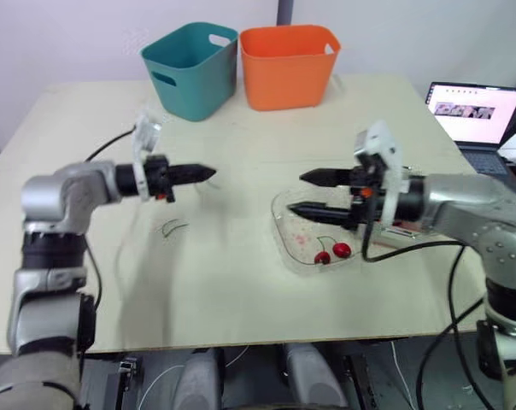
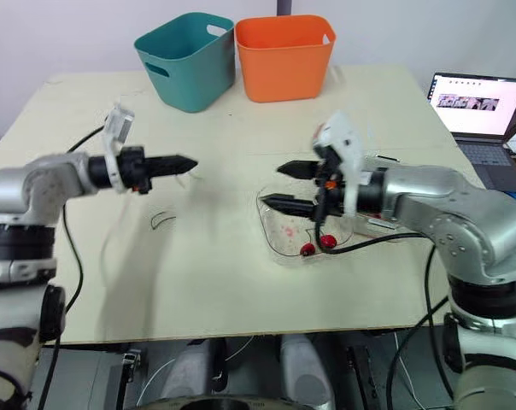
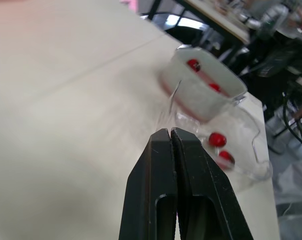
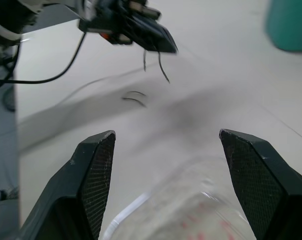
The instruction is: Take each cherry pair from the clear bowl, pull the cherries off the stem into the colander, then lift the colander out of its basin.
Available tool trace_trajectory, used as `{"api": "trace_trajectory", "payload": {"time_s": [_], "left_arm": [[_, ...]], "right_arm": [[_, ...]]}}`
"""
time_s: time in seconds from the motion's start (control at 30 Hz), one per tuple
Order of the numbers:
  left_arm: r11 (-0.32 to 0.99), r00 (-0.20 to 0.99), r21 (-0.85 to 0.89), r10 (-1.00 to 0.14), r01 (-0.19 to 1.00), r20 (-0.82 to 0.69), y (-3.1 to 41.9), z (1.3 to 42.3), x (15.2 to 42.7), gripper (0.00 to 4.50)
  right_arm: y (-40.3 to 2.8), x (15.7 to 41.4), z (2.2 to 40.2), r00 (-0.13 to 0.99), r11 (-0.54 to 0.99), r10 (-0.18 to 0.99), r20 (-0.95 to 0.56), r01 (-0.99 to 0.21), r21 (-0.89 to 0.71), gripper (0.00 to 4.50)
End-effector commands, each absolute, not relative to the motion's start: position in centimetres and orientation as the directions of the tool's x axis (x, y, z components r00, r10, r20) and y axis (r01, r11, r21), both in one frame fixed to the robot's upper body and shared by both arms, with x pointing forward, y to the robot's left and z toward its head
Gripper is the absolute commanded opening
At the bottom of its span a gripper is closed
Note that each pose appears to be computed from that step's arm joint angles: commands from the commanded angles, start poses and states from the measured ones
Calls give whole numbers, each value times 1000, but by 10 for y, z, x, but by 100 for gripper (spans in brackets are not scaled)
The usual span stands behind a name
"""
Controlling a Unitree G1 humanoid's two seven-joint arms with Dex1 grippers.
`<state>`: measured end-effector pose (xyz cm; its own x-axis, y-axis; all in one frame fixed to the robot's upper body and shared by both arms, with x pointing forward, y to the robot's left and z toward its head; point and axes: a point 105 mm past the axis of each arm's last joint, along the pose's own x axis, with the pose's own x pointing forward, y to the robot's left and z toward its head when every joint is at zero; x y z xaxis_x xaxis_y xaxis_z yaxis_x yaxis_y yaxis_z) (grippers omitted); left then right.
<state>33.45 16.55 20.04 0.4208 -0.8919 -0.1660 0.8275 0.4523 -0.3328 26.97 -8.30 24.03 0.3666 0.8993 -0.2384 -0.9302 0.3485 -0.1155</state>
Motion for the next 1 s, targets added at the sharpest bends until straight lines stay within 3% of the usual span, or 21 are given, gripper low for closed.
{"api": "trace_trajectory", "payload": {"time_s": [0.03, 0.17, 0.4, 0.53, 0.83, 1.0], "left_arm": [[496, 457, -356, -868, 792, -193, 183, 194, 316, 0], [578, 537, -403, -814, 709, -222, 204, 177, 312, 0], [689, 611, -423, -721, 588, -326, 234, 142, 315, 0], [709, 620, -433, -702, 557, -351, 238, 136, 319, 102], [742, 657, -335, -670, 581, -345, 255, 159, 328, 425], [704, 640, -126, -695, 699, -329, 255, 195, 330, 425]], "right_arm": [[-57, 254, 242, 275, 238, 929, -246, -956, -168, 359], [-37, 248, 231, 216, 178, 938, -272, -971, -160, 359], [-36, 254, 203, 238, 185, 894, -380, -968, -170, 359], [-39, 258, 206, 259, 201, 890, -376, -962, -186, 365], [-48, 262, 219, 287, 237, 896, -338, -954, -181, 365], [-72, 274, 238, 377, 344, 884, -275, -925, -161, 365]]}}
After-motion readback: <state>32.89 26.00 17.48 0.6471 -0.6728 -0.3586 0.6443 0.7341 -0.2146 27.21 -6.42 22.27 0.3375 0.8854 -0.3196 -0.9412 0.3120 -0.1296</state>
